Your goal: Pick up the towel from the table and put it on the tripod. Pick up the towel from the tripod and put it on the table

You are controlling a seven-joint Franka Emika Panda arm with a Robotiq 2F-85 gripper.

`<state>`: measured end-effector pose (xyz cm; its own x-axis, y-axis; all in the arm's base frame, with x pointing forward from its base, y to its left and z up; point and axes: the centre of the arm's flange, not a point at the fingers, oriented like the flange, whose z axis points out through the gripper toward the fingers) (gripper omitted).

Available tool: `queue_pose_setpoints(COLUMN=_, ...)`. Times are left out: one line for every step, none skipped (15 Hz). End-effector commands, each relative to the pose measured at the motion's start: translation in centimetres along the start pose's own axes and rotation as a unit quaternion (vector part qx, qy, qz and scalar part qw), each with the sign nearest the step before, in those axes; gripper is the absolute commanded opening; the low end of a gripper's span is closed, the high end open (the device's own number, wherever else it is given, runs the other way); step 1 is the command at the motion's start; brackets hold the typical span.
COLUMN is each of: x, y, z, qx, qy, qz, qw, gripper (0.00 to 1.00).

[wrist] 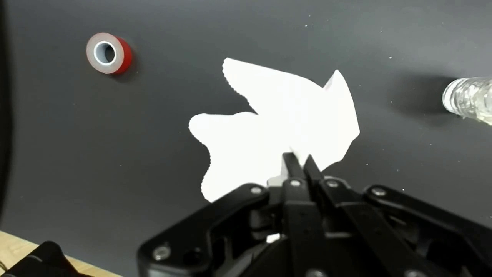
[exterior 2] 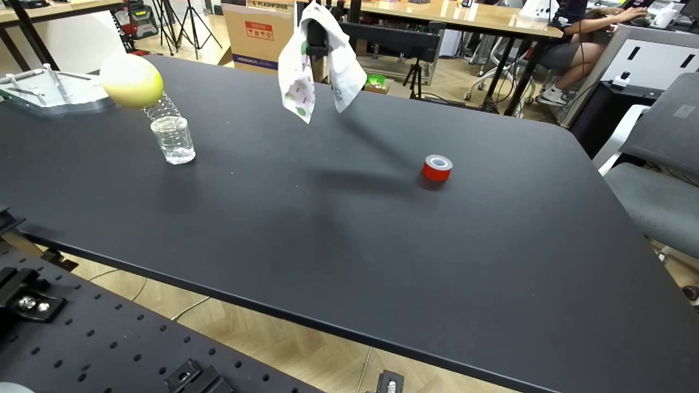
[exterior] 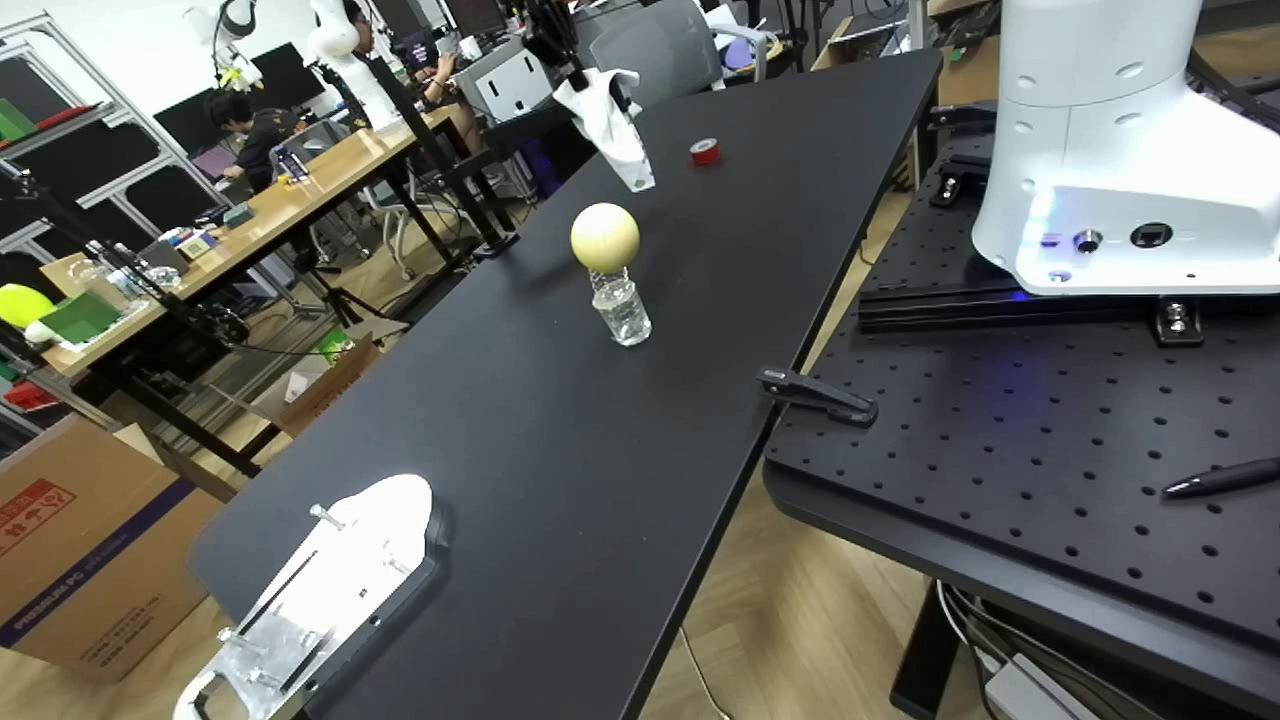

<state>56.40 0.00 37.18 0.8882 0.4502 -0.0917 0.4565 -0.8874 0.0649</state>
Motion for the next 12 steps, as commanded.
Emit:
queue_pose_setpoints(x=0.1, y=-1.3, z=-1.7, qx=-0.003, qy=-0.002, qz=-0.016, qw=0.9999, gripper=0.01)
queue_pose_setpoints(x=0.2, y=-1.8, z=-1.8, qx=-0.002, qy=-0.002, qz=-0.023, qw=0.9997, gripper=0.01)
queue_pose_setpoints(x=0.3, y=-2.4, z=-2.0, qx=0.000, qy=-0.003, qz=-0.032, qw=0.9995, gripper=0.01)
queue_pose_setpoints(x=0.4, y=-3.3, z=-2.2, qx=0.002, qy=-0.005, qz=-0.042, qw=0.9991, gripper=0.01)
queue_pose_setpoints(x=0.5, y=-4.1, z=-2.4, qx=0.004, qy=-0.006, qz=-0.054, qw=0.9985, gripper=0.01)
queue_pose_setpoints(x=0.6, y=-5.0, z=-2.6, qx=0.003, qy=-0.009, qz=-0.065, qw=0.9978, gripper=0.01)
queue_pose_setpoints(x=0.7, y=-5.9, z=-2.9, qx=0.002, qy=-0.012, qz=-0.078, qw=0.9969, gripper=0.01)
queue_pose_setpoints(x=0.8, y=-6.7, z=-3.2, qx=0.001, qy=-0.012, qz=-0.088, qw=0.9960, gripper=0.01)
queue_pose_setpoints(x=0.8, y=-7.5, z=-3.5, qx=0.005, qy=-0.012, qz=-0.098, qw=0.9951, gripper=0.01)
queue_pose_setpoints(x=0.9, y=-8.2, z=-3.8, qx=0.007, qy=-0.011, qz=-0.110, qw=0.9938, gripper=0.01)
queue_pose_setpoints(x=0.8, y=-9.1, z=-4.2, qx=0.011, qy=-0.012, qz=-0.124, qw=0.9922, gripper=0.01)
queue_pose_setpoints(x=0.8, y=-9.8, z=-4.5, qx=0.014, qy=-0.012, qz=-0.135, qw=0.9907, gripper=0.01)
